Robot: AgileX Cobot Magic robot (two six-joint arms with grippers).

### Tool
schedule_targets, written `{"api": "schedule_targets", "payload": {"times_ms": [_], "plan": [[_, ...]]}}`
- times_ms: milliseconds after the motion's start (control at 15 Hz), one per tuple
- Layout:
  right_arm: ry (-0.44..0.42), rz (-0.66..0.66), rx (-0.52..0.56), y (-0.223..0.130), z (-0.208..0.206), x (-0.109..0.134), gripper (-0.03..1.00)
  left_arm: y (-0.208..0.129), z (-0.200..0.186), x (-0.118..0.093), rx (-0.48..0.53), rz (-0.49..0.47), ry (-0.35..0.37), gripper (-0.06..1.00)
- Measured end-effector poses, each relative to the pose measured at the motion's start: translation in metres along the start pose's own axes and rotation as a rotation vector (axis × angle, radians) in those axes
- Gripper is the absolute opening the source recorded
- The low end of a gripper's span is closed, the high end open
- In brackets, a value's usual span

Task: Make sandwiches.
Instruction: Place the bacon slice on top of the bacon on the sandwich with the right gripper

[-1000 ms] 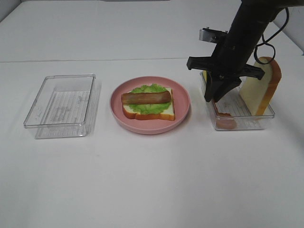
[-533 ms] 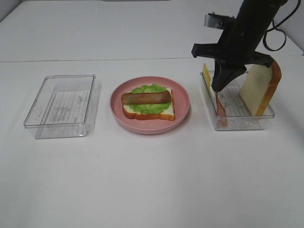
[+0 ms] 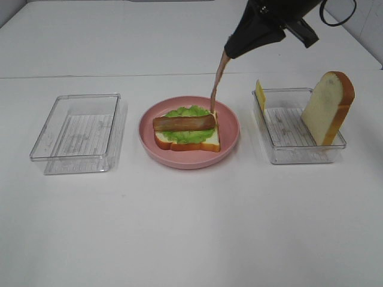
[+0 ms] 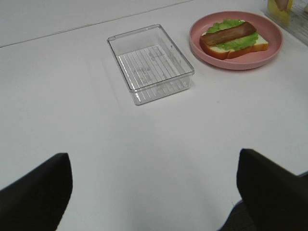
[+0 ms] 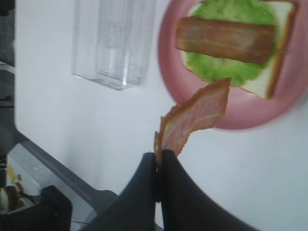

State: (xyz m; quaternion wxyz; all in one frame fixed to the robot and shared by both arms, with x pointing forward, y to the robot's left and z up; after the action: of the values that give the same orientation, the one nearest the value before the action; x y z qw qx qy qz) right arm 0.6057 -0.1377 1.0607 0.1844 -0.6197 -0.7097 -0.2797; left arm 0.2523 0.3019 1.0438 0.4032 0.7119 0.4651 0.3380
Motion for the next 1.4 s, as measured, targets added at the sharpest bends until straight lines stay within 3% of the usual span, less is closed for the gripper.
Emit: {"api": "schedule_targets", "payload": {"times_ms": [133,400,1000,1400], "plan": [[0.118,0.007,-0.059,0.009,0.004,0.010,0.00,0.000,0.000,0.000,0.000,0.000,0.000,0.87],[0.262,0.073,-0.121,0.029,0.029,0.009,0.00,0.000,0.000,0.000,0.000,0.000,0.000,0.87],[0.366,0.219,-0.187,0.049,0.143,-0.003,0.00,0.000,0.000,0.000,0.000,0.000,0.000,0.87],[0.195,0.230,-0.138,0.046,0.150,-0.034,0.00,0.000,0.000,0.000,0.000,0.000,0.000,0.87]]}}
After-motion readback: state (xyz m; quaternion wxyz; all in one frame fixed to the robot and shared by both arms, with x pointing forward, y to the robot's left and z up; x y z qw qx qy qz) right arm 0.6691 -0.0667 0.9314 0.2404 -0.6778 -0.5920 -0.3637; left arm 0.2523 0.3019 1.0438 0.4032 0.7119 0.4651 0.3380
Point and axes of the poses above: a point on each arm's last joint axis where the gripper is mounted, z pointing out along that axis toward the gripper, x along the wrist's bending axis when the last joint is at zero, y = z × x, the point moved 2 cm from there along z, pointing out along that axis toward the gripper, and after that the axes turned 6 degrees about z, right-handed, at the moved point
